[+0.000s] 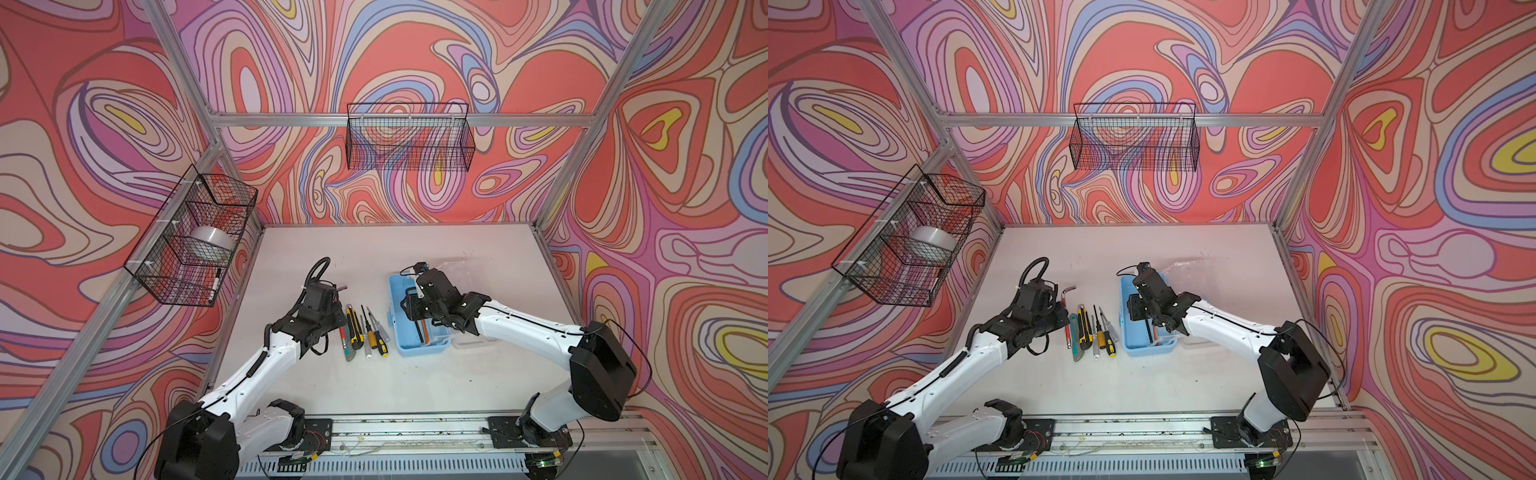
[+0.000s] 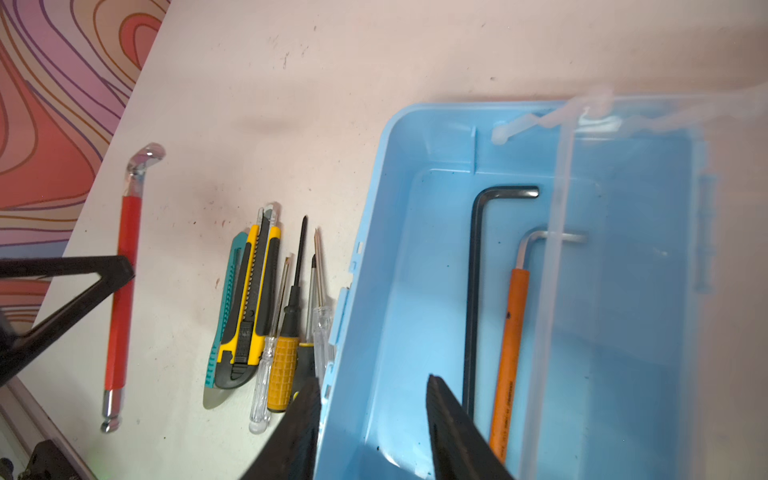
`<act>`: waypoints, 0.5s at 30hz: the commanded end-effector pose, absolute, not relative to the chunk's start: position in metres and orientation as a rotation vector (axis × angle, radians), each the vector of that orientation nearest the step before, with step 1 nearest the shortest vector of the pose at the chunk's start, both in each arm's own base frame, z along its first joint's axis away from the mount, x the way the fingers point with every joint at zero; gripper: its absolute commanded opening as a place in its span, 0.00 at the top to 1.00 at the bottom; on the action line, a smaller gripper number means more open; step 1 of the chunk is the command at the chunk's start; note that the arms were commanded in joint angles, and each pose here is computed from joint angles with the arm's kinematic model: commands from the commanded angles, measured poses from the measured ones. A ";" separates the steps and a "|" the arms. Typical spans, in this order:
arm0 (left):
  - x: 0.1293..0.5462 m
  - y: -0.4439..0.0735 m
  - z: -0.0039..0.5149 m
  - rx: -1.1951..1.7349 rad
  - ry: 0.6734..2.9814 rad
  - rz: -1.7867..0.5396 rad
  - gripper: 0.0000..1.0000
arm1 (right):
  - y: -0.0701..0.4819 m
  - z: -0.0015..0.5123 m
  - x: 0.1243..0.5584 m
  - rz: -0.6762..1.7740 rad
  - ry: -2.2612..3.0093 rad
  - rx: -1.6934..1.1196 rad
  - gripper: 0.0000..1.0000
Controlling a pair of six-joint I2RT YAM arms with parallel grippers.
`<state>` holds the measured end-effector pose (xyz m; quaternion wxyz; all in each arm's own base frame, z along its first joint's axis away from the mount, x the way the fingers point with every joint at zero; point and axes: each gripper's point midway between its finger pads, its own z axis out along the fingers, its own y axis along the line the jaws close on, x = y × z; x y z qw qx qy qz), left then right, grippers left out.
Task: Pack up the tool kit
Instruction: 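Carry the red hex key into the blue box and open the left gripper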
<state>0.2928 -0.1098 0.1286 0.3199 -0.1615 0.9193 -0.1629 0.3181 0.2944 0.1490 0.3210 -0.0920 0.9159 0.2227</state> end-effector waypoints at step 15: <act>0.351 -0.296 0.147 -0.240 2.367 -0.795 1.00 | 0.222 0.195 0.330 0.543 2.285 -0.031 0.56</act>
